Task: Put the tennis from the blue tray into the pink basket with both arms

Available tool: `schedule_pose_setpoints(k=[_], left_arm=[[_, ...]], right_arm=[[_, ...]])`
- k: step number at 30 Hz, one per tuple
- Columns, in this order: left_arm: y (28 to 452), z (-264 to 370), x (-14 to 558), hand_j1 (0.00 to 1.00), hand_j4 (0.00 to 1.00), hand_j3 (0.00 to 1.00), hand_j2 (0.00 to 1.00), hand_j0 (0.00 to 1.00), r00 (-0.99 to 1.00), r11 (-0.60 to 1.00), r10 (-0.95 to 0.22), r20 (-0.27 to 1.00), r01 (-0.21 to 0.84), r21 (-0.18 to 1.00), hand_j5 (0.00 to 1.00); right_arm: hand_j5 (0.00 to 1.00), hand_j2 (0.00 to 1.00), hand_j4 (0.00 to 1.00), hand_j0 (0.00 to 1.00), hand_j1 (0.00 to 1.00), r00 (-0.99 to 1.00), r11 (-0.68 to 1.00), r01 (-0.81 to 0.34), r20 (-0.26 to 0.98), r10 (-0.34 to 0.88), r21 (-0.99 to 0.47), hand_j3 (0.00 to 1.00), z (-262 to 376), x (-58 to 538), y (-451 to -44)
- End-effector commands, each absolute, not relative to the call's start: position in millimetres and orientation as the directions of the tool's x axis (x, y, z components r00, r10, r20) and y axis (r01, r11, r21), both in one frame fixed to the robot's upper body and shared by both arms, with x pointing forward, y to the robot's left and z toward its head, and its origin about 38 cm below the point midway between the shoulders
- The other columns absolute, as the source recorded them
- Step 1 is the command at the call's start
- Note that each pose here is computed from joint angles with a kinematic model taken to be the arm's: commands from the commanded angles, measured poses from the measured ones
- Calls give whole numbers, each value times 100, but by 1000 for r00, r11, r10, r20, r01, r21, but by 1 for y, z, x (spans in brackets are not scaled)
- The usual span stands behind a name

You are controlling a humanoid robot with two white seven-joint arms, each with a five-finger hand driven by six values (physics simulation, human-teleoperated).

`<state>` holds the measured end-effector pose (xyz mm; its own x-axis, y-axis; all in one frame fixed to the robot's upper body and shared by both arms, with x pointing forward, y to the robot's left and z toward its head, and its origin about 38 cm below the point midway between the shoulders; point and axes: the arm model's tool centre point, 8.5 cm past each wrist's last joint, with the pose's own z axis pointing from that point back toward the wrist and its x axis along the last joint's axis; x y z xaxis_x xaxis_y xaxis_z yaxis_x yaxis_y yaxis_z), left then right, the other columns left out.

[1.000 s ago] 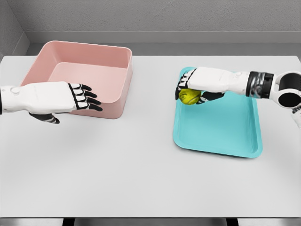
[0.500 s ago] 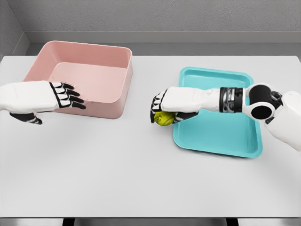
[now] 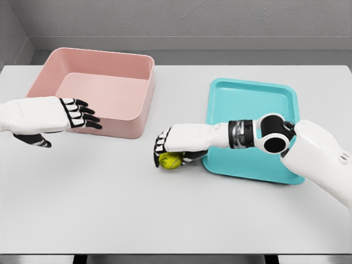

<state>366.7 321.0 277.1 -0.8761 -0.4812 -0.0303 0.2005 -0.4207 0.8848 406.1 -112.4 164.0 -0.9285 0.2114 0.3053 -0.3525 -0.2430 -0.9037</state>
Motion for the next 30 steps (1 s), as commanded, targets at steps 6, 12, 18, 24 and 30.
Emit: schedule_pose_setpoints(k=[6, 12, 18, 24, 30], left_arm=[[260, 277, 379, 100, 100, 100, 100, 100, -928, -306, -373, 11, 134, 942, 100], [262, 284, 381, 100, 100, 100, 100, 100, -926, -307, -377, -4, 121, 944, 100], [263, 291, 382, 100, 100, 100, 100, 100, -924, -295, -382, -17, 104, 950, 100], [266, 297, 383, 100, 100, 100, 100, 100, -920, -284, -391, -27, 93, 954, 100], [268, 297, 383, 100, 100, 100, 100, 100, -919, -284, -394, -26, 95, 954, 100]], right_arm=[[54, 54, 54, 54, 54, -917, -244, -385, 339, 213, -890, 54, 152, 411, -96], [54, 54, 54, 54, 54, -914, -267, -399, 360, 186, -877, 54, 141, 403, -80], [57, 57, 57, 57, 57, -915, -266, -399, 360, 182, -878, 57, 141, 403, -78], [100, 100, 100, 100, 100, -916, -260, -397, 360, 180, -880, 100, 142, 402, -78], [100, 100, 100, 100, 100, -923, -253, -378, 342, 173, -891, 100, 151, 403, -80]])
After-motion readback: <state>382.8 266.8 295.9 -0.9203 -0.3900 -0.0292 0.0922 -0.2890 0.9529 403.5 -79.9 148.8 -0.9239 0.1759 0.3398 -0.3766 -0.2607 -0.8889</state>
